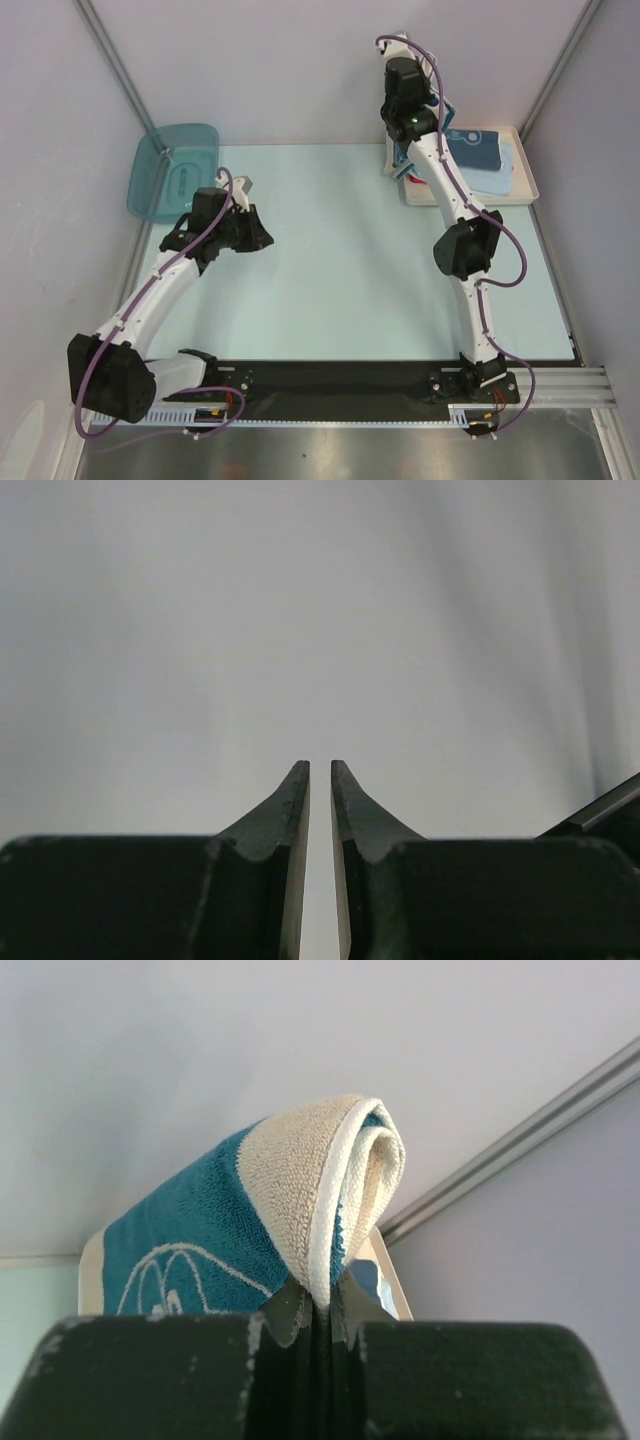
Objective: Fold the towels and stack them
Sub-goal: Neatly place the folded towel into the bin
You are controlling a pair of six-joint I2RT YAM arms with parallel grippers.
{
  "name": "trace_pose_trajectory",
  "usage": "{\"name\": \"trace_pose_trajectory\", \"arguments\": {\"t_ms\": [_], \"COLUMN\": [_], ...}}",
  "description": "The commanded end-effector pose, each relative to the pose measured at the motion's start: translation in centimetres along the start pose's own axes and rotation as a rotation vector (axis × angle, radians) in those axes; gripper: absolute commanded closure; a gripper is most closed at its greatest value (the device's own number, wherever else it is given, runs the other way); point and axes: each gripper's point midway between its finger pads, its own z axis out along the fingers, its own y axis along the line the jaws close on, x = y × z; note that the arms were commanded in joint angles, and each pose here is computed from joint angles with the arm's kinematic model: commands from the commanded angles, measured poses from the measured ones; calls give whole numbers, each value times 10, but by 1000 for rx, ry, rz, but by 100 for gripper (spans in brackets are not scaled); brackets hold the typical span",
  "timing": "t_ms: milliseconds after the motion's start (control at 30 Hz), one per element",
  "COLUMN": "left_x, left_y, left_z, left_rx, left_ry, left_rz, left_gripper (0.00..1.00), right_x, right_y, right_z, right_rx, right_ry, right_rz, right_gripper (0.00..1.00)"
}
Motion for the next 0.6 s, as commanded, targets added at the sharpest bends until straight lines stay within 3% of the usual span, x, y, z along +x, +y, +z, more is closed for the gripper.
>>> {"name": "trace_pose_trajectory", "arguments": {"t_ms": [0, 567], "left_x": [-6, 0], "left_y": [-5, -3], "left_z": [2, 6], "left_rx": [39, 42], "left_ry": [-19, 2], "left_rz": [27, 17], "left_gripper": [82, 82], "right_x": [-64, -93], "right_y": [-52, -100], "right_z": [-26, -34], "right_rx": [22, 72], "right_ry": [-149, -241], "right_rz": [164, 268], "right_gripper": [100, 100]}}
